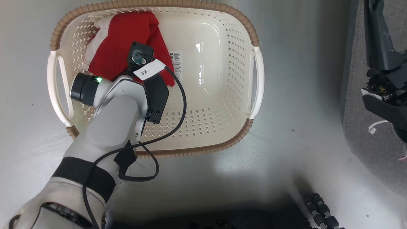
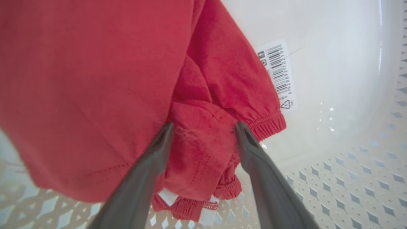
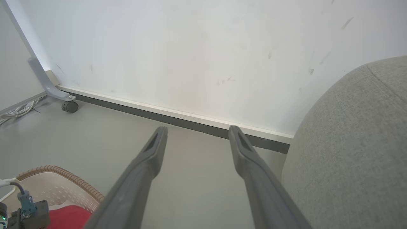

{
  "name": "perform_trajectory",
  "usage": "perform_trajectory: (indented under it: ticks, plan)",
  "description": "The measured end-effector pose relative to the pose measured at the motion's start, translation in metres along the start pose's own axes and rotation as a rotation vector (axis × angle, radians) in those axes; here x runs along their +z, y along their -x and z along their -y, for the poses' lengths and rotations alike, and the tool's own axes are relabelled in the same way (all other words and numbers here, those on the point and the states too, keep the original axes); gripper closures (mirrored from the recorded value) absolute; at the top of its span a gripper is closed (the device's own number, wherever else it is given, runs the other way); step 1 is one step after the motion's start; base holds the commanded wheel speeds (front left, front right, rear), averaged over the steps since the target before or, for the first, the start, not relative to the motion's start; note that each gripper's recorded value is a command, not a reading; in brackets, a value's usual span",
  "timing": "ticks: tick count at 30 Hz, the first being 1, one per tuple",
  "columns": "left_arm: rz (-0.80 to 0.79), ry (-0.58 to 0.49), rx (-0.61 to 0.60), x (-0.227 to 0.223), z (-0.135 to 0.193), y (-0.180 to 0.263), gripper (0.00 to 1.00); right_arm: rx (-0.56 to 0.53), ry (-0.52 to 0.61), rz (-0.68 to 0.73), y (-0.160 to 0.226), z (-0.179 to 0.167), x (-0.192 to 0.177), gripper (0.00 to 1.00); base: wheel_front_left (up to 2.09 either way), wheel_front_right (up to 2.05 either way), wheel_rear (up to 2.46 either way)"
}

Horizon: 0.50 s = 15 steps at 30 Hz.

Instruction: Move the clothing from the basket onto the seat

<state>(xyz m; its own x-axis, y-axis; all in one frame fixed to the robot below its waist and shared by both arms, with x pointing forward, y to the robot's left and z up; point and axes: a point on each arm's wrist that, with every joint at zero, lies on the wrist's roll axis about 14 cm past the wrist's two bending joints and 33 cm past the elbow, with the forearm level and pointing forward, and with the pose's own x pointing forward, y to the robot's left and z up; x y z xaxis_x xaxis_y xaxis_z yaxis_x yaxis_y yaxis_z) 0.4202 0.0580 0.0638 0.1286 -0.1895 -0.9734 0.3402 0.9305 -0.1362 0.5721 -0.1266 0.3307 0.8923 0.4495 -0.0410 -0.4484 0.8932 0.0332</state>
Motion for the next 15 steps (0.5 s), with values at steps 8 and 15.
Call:
perform_trajectory:
  ticks: [8, 15]
  plan:
    - [-0.008, -0.015, -0.01, -0.0061, 0.0038, -0.0011, 0.61, 0.003, -0.003, 0.002, -0.0005, -0.0008, -0.0021, 0.0, 0.0, 0.0, 0.0]
    - [-0.001, -0.02, -0.006, -0.0073, 0.0024, -0.0007, 1.0, 0.003, -0.002, -0.001, 0.0007, -0.0005, -0.0029, 0.0, 0.0, 0.0, 0.0]
